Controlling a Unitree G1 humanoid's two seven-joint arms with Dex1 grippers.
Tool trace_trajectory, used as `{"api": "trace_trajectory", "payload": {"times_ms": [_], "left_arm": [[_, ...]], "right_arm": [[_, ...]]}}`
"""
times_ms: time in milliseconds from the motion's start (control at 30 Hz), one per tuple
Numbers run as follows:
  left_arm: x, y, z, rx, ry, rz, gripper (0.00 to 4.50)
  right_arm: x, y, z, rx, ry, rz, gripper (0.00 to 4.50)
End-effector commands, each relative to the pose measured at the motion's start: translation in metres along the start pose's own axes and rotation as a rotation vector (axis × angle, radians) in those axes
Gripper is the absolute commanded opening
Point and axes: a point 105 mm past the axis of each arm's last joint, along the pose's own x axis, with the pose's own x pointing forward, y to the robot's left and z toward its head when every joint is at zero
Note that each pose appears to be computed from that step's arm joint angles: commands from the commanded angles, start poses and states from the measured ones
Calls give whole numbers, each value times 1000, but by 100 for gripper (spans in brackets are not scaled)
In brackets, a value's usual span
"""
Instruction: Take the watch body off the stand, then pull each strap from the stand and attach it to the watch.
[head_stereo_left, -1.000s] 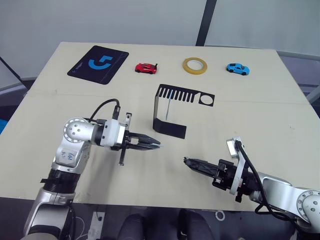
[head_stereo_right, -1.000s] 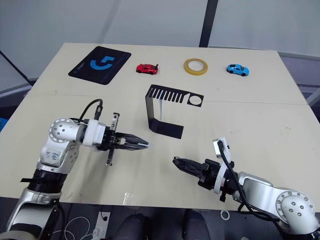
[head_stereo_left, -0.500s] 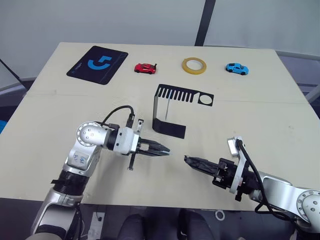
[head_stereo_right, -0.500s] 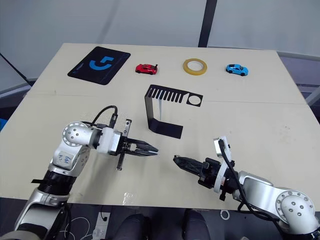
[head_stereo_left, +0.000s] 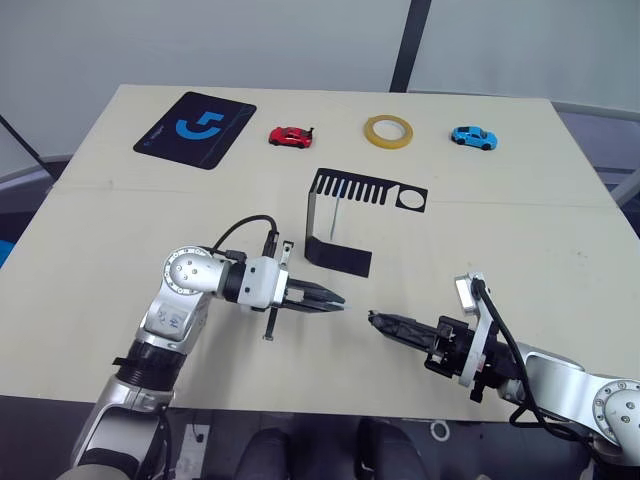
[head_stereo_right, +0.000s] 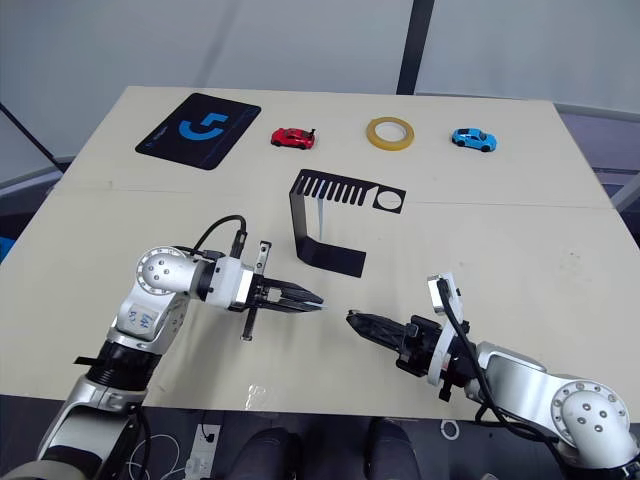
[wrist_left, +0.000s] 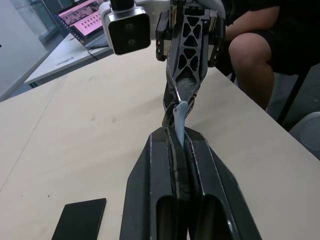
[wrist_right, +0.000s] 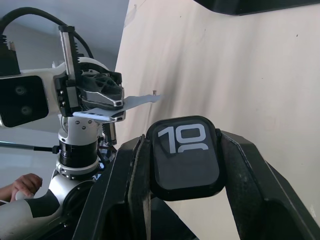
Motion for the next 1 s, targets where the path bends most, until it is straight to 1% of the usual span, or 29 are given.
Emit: {"api": "trace_trajectory", "payload": {"times_ms": [33,433,1000], "left_arm": [[4,2,6,43,-4,-6,0],[12,1,5,40,-17,-9,0],[17,0,2,27,-17,-7,0]], "right_arm": [[1,12,0,-8,-1,49,162],[2,12,0,-6,-2,47,162],[2,13,-2,-7,-1,50,162]]}}
